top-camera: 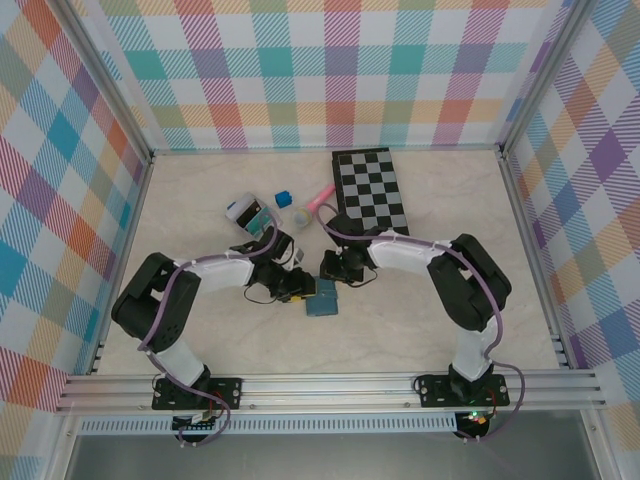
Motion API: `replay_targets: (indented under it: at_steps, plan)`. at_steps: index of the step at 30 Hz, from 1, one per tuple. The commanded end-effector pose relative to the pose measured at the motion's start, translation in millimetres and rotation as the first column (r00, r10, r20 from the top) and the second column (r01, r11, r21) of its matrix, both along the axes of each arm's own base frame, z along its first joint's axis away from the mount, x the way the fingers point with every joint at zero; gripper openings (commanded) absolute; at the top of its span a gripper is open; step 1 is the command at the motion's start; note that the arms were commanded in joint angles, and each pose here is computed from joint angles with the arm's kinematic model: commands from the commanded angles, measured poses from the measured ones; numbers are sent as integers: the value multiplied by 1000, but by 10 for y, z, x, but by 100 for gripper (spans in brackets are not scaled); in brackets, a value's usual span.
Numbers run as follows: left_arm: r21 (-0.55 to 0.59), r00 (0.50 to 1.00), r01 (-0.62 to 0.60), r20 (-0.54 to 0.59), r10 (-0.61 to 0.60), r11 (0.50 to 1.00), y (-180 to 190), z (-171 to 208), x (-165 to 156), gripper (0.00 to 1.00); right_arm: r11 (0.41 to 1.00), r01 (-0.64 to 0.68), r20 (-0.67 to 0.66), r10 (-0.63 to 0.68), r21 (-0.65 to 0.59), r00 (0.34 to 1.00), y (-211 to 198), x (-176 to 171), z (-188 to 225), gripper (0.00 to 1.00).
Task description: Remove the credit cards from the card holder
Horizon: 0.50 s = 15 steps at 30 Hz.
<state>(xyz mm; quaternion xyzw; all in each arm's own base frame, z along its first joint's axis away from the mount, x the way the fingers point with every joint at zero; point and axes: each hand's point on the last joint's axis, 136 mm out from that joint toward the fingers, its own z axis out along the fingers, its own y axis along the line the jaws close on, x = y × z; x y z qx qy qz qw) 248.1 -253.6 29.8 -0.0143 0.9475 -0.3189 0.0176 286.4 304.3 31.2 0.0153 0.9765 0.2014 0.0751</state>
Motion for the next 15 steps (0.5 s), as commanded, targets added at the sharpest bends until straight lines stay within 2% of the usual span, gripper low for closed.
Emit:
replay_targets:
  at_steps: [1, 5, 9, 15]
  plan:
    - [-8, 997, -73, 32, 73, 997, -21, 73, 79, 35, 998, -21, 67, 24, -53, 997, -157, 48, 219, 34]
    - [-9, 993, -115, 36, 115, 993, 4, 63, 117, 34, 994, -70, 57, 75, -81, 996, -268, -65, 273, 37]
    - [-20, 990, -138, 18, 138, 990, 5, 27, 130, 33, 991, -134, -18, 134, 8, 991, -154, -274, 266, 37]
    - [-31, 989, -150, -20, 150, 988, 15, -15, 95, 32, 984, -145, -113, 156, 105, 981, -5, -436, 139, 29]
